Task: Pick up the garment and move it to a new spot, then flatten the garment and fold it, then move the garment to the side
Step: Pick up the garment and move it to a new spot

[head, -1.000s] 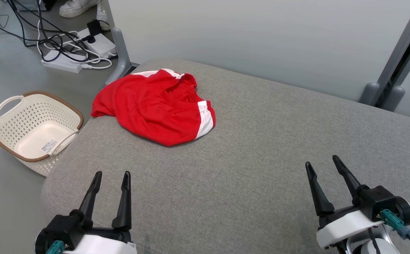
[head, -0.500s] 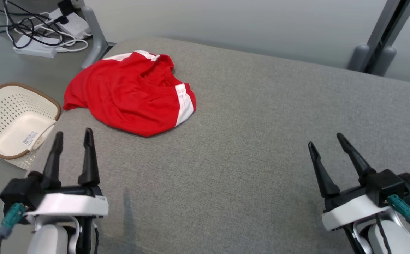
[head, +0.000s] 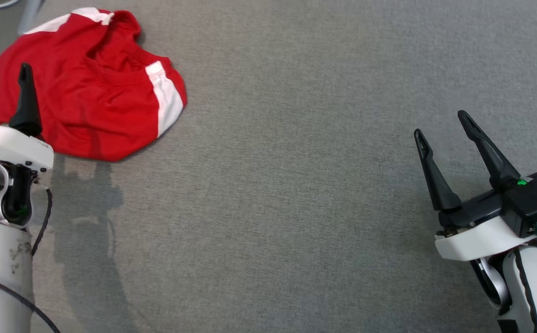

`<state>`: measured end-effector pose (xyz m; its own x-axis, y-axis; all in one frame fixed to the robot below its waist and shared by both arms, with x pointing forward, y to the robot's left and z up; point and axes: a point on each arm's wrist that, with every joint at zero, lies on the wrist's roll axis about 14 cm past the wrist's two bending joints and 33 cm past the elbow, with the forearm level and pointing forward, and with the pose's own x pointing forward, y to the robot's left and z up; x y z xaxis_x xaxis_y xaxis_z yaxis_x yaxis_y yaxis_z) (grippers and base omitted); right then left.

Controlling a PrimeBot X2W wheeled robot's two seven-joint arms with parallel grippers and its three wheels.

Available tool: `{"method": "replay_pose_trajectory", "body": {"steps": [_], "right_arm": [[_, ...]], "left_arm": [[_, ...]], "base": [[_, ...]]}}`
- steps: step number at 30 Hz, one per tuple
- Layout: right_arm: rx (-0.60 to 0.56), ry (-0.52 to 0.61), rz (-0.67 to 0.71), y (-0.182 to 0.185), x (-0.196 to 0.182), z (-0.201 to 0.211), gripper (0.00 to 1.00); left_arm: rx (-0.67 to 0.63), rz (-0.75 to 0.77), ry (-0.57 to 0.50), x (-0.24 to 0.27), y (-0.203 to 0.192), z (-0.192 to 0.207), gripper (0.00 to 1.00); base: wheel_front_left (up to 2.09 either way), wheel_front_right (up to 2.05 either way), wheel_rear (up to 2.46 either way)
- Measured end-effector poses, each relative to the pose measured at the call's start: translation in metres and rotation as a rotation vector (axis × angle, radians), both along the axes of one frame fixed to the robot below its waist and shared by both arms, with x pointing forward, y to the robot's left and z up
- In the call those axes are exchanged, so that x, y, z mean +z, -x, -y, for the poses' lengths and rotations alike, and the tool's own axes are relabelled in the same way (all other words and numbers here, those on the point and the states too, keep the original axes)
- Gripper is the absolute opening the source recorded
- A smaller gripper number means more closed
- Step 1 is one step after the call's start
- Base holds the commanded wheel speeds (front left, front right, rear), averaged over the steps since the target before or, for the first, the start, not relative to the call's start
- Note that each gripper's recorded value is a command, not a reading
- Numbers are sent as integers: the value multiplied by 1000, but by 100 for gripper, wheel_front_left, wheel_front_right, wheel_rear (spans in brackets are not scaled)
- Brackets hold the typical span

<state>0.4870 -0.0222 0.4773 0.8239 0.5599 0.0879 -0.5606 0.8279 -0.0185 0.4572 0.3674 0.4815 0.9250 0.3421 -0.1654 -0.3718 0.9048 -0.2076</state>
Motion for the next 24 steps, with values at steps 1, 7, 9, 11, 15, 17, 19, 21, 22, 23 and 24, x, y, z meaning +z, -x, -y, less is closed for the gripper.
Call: {"method": "replay_pose_trajectory", "body": {"steps": [1, 7, 9, 11, 15, 17, 19, 21, 22, 23, 24], "right_arm": [[-9, 5, -10, -1, -5, 4, 100], [-62, 32, -69, -4, -31, 27, 100], [-75, 40, -87, -3, -39, 32, 100], [-82, 44, -98, -2, -45, 36, 100], [-95, 48, -115, -1, -52, 40, 100], [-103, 50, -120, -1, -54, 42, 100], [-107, 50, -120, -1, -54, 43, 100], [-110, 47, -115, -2, -53, 44, 100], [-113, 47, -116, -2, -53, 44, 100], [-114, 47, -115, -1, -53, 45, 100], [-117, 48, -115, -1, -52, 45, 100]], "left_arm": [[-18, -59, 14, -13, -7, 2, 100], [-100, -384, 33, -79, -28, 9, 100], [-131, -481, 56, -103, -28, 19, 100], [-139, -529, 70, -115, -30, 22, 100], [-134, -631, 80, -136, -25, 21, 100], [-135, -658, 88, -143, -24, 23, 100], [-130, -667, 95, -145, -25, 23, 8], [-134, -680, 101, -148, -24, 24, 0], [-136, -682, 102, -147, -25, 25, 0], [-138, -680, 105, -147, -25, 26, 0], [-135, -669, 105, -145, -25, 26, 0]], "base": [[0, 0, 0], [0, 0, 0], [0, 0, 0], [0, 0, 0], [0, 0, 0], [0, 0, 0], [0, 0, 0], [0, 0, 0], [0, 0, 0], [0, 0, 0], [0, 0, 0]]}}
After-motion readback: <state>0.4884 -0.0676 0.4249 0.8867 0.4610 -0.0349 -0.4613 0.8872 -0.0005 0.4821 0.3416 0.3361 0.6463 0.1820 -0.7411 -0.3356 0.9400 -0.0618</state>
